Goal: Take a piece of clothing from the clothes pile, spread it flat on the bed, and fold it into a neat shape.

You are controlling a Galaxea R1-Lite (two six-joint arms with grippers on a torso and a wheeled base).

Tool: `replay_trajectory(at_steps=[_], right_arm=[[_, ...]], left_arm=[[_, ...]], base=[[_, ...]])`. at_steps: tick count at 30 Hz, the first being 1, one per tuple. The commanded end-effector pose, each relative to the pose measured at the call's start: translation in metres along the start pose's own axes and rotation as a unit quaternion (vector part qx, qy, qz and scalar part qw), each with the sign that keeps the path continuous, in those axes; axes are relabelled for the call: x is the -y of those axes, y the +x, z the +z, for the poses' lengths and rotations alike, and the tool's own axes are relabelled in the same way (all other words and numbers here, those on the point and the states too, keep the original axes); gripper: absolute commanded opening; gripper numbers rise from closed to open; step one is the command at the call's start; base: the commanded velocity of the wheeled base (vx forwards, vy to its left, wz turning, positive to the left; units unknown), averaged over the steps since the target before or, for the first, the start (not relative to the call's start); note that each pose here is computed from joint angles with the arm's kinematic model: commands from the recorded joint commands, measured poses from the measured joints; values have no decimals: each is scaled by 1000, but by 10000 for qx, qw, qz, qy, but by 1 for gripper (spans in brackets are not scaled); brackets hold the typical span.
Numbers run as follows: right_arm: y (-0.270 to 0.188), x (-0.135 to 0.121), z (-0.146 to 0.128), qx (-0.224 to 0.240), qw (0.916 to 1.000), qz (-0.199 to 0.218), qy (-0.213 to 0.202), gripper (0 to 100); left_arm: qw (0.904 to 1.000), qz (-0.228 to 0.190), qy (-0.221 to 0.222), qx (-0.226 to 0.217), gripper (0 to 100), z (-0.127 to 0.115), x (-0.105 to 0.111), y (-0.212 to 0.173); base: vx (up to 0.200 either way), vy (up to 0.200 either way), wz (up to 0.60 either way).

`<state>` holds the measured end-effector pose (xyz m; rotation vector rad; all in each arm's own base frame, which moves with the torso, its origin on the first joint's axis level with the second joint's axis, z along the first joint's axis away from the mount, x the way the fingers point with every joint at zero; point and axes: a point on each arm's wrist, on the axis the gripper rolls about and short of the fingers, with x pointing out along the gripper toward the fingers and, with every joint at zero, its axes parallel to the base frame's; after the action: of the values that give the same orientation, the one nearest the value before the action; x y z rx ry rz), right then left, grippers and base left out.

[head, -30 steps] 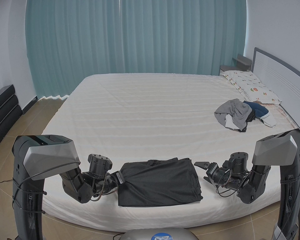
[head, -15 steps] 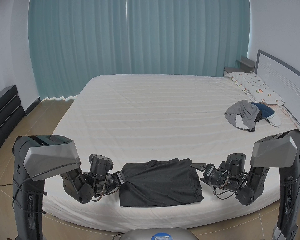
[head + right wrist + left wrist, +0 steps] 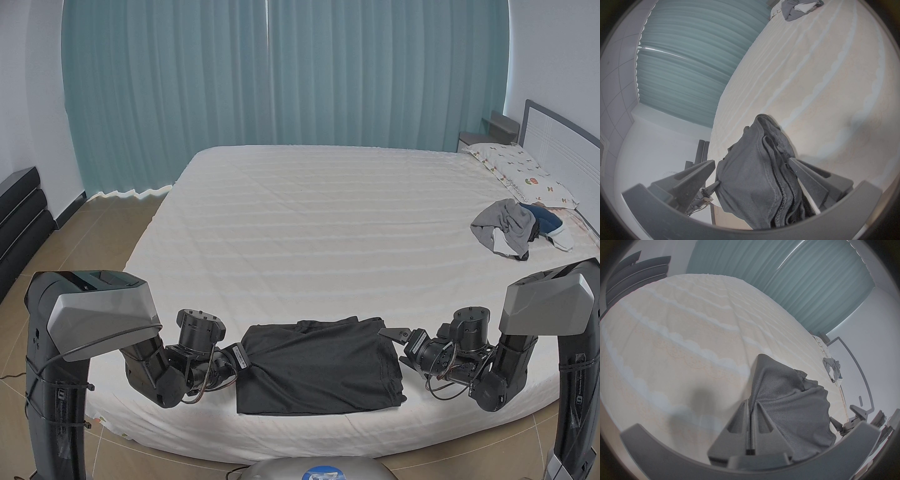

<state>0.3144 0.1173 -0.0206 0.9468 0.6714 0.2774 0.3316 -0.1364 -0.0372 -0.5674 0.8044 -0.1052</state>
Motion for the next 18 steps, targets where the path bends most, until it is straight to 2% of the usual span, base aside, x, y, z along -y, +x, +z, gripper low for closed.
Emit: replay_trajectory(at_steps=[1,2,9,13,15,18], right_arm=[[0,0,0,-9,10000,-7,3,100],[0,0,0,-9,10000,-7,3,100],[-1,1,-1,-17,10000,-20,7,100],[0,1,-1,-13,10000,-13,-3,100],[0,1,-1,-17,10000,-20,-1,100],[0,1,-1,-13,10000,-13,-3,100]], left_arm=[[10000,2,20,-31,0,-2,0,-1],[10000,-7,17,-29,100,-2,1,-1],[10000,-72,33,15,100,-1,4,-5],[9996,-215,-44,185,100,6,9,-2],[9978,-424,-195,463,100,19,17,4],[9976,-456,-201,474,100,20,18,15]], base=[[0,0,0],[0,0,0],[0,0,0],[0,0,0],[0,0,0],[0,0,0]])
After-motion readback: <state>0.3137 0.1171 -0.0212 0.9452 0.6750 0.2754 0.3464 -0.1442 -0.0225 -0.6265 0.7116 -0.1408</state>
